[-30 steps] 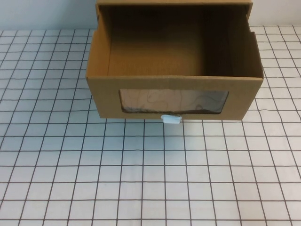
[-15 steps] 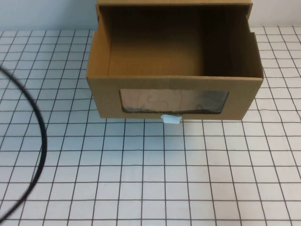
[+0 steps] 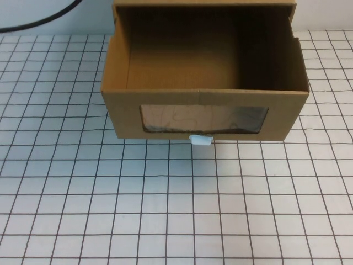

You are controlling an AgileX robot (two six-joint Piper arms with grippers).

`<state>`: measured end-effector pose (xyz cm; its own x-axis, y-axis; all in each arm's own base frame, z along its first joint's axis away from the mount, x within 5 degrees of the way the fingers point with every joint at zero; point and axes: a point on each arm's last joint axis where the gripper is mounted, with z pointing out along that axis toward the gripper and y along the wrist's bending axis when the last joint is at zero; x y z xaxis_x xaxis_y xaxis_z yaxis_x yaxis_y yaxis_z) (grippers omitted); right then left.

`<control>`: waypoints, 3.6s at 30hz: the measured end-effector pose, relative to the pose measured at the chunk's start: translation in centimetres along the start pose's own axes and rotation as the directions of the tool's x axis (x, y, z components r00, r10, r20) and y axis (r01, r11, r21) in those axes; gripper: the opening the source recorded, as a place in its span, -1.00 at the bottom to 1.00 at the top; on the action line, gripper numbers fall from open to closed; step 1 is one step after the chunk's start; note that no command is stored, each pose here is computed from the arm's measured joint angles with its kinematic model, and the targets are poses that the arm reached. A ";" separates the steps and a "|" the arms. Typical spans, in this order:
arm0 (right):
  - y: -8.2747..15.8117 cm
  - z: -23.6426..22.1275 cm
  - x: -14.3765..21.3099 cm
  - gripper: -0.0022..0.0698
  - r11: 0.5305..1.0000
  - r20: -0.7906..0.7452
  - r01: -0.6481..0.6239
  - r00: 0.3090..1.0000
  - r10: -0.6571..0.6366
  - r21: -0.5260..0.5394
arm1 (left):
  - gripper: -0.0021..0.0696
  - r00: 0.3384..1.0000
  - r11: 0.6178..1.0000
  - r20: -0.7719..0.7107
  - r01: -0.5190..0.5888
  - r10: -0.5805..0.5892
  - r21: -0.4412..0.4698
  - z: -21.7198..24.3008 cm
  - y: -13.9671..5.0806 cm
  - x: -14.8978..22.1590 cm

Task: Close the shoe box
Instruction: Press the shoe box with left arm, then close the shoe box with your right arm

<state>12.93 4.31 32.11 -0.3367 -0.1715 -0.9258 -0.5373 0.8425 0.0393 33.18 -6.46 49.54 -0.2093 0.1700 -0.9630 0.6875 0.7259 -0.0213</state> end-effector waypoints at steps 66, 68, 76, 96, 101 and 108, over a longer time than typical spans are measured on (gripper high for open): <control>6.9 21.4 -9.5 -0.98 0.811 -0.164 0.357 0.865 -0.474 -0.463 | -0.95 0.976 0.982 -0.155 0.166 -0.151 0.094 19.9 3.7 5.5; 6.8 21.8 -9.7 -0.98 0.813 -0.159 0.367 0.863 -0.479 -0.452 | -0.95 0.976 0.981 -0.156 0.167 -0.151 0.094 19.9 3.7 5.6; 6.4 24.0 -10.6 -0.98 0.822 -0.143 0.379 0.869 -0.474 -0.425 | -0.95 0.976 0.982 -0.155 0.167 -0.152 0.093 19.9 3.7 5.6; 4.7 26.4 -13.0 -0.98 0.825 -0.196 0.309 0.876 -0.441 -0.474 | -0.95 0.976 0.981 -0.151 0.169 -0.154 0.092 19.9 3.7 5.5; 4.8 24.5 -13.7 -0.98 0.837 -0.246 0.274 0.871 -0.425 -0.474 | -0.95 0.975 0.976 -0.142 0.186 -0.170 0.112 19.7 4.0 5.4; 6.0 21.3 -15.1 -0.98 0.822 -0.258 0.277 0.858 -0.445 -0.497 | -0.95 0.975 0.973 -0.132 0.195 -0.179 0.122 19.1 5.2 5.7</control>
<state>31.20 22.84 38.33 -0.2491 -0.6534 -0.7149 -0.9193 0.3917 -0.0377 48.88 -14.45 38.79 -0.4189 0.1233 -0.8996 0.7128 0.6584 -0.2417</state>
